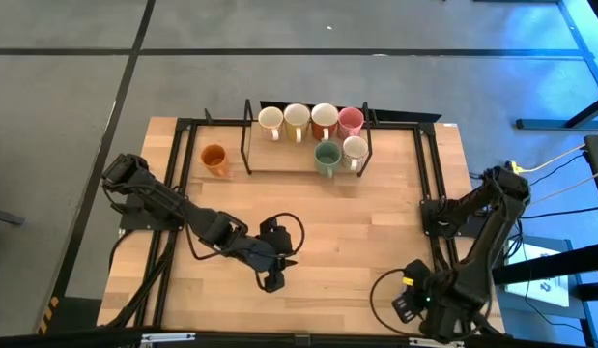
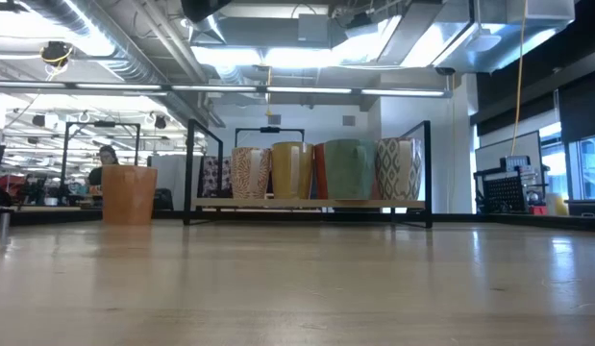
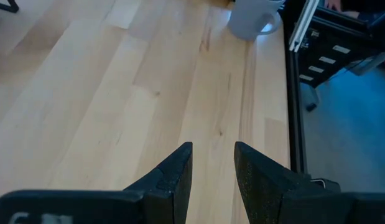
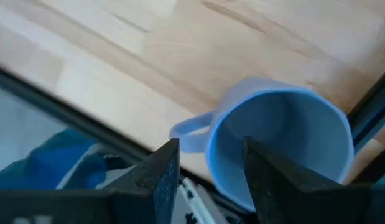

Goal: Place coffee mugs
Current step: Put the blue mug on the shelf

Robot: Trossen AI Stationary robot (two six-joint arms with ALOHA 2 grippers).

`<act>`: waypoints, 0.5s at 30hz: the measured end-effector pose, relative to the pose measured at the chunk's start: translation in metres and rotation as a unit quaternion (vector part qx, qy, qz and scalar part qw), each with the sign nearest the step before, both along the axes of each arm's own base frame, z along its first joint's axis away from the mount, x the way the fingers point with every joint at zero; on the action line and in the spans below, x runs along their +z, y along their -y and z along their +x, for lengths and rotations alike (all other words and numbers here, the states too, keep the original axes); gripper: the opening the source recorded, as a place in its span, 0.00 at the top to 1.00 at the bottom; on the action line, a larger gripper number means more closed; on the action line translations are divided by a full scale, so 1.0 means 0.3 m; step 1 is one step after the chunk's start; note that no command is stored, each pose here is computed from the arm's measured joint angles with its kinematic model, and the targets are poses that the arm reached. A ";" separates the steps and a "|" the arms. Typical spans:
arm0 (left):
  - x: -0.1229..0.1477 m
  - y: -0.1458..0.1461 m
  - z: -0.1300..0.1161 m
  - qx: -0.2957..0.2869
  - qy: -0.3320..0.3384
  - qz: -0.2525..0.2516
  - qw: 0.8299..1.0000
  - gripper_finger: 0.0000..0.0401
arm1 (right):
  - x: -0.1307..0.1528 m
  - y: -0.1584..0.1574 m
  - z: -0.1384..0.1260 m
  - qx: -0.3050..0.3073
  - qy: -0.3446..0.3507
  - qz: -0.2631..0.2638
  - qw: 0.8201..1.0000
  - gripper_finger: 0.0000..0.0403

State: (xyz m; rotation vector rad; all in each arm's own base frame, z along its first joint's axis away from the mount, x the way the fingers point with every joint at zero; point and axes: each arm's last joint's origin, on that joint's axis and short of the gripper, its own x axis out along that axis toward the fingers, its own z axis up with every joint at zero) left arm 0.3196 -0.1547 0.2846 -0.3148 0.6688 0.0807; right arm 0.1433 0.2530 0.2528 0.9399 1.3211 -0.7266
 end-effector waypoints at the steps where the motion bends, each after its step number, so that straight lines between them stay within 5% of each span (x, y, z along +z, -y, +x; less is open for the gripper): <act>1: 0.000 0.000 0.000 0.000 0.000 0.000 1.000 0.72 | -0.009 -0.003 0.001 0.000 -0.008 -0.004 1.000 0.60; 10: -0.001 0.001 0.000 -0.004 -0.002 -0.002 1.000 0.72 | -0.095 -0.031 0.039 0.005 -0.056 -0.026 0.998 0.61; 15: -0.001 0.001 0.000 -0.004 -0.002 -0.003 1.000 0.72 | -0.098 -0.024 0.052 0.021 -0.052 -0.033 0.998 0.78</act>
